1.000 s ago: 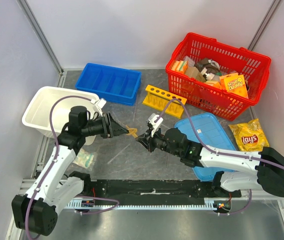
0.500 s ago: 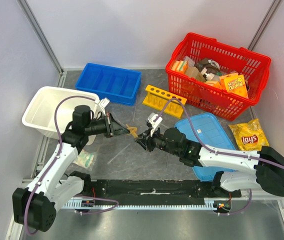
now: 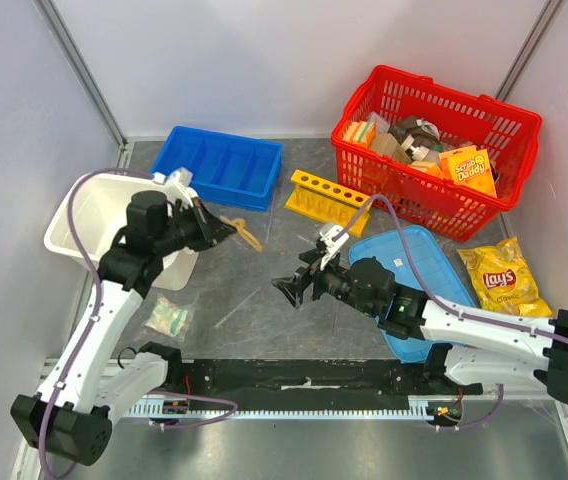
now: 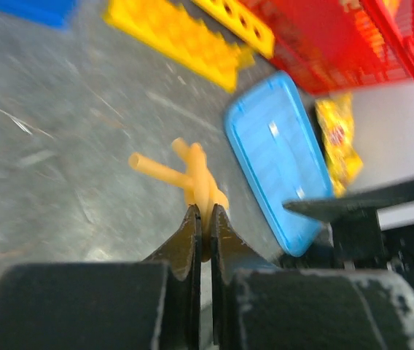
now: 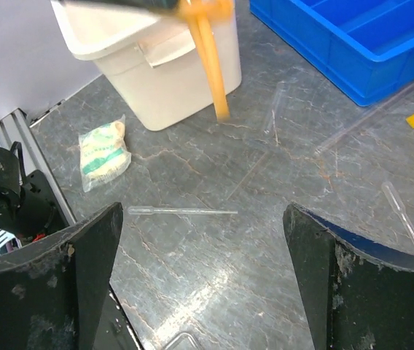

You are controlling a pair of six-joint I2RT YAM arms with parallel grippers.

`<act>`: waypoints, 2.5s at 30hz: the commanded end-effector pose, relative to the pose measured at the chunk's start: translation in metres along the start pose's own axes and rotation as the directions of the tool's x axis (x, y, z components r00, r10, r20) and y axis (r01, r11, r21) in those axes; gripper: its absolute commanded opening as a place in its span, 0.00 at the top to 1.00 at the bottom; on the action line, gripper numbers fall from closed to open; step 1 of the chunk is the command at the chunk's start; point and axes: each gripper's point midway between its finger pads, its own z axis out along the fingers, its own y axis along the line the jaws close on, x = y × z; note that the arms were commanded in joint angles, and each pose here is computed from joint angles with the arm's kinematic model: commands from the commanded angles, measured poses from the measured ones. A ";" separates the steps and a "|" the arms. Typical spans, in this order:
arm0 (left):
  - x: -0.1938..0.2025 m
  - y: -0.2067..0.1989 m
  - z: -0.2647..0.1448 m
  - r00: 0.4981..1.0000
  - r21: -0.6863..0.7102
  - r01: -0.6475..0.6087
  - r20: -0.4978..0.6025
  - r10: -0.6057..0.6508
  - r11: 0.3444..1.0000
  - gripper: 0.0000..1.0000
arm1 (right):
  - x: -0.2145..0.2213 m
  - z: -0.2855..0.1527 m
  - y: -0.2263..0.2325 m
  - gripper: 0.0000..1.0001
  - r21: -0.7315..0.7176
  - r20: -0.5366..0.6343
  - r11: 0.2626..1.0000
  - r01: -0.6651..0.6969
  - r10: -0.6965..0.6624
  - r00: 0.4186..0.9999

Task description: Organize the chemistry lab equipment

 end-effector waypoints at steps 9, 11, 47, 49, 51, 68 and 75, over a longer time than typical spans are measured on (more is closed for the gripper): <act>-0.118 0.128 -0.125 0.836 -0.856 0.153 0.378 0.398 0.493 0.98 | 0.009 -0.024 -0.020 0.02 0.081 -0.010 0.996 0.026 -0.025 1.000; -0.118 0.145 -0.130 0.830 -0.885 0.190 0.376 0.412 0.424 0.98 | 0.009 -0.026 -0.021 0.02 0.083 -0.013 0.996 0.031 -0.030 0.999; -0.113 0.062 -0.115 0.877 -0.585 0.034 0.407 0.257 0.810 0.28 | 0.045 0.090 0.048 0.27 -0.087 -0.144 0.943 -0.322 0.308 0.940; -0.112 0.048 -0.120 0.870 -0.543 0.006 0.417 0.264 0.840 0.27 | 0.054 0.107 0.055 0.29 -0.108 -0.151 0.939 -0.327 0.310 0.939; -0.109 0.037 -0.123 0.867 -0.510 -0.017 0.420 0.267 0.860 0.27 | 0.061 0.122 0.068 0.30 -0.149 -0.175 0.930 -0.335 0.308 0.935; -0.084 0.019 -0.127 0.876 -0.421 -0.078 0.404 0.263 0.904 0.26 | 0.136 0.190 0.107 0.37 -0.222 -0.295 0.904 -0.365 0.295 0.909; -0.079 0.021 -0.121 0.887 -0.404 -0.072 0.392 0.243 0.912 0.27 | 0.161 0.209 0.115 0.39 -0.215 -0.341 0.911 -0.351 0.267 0.901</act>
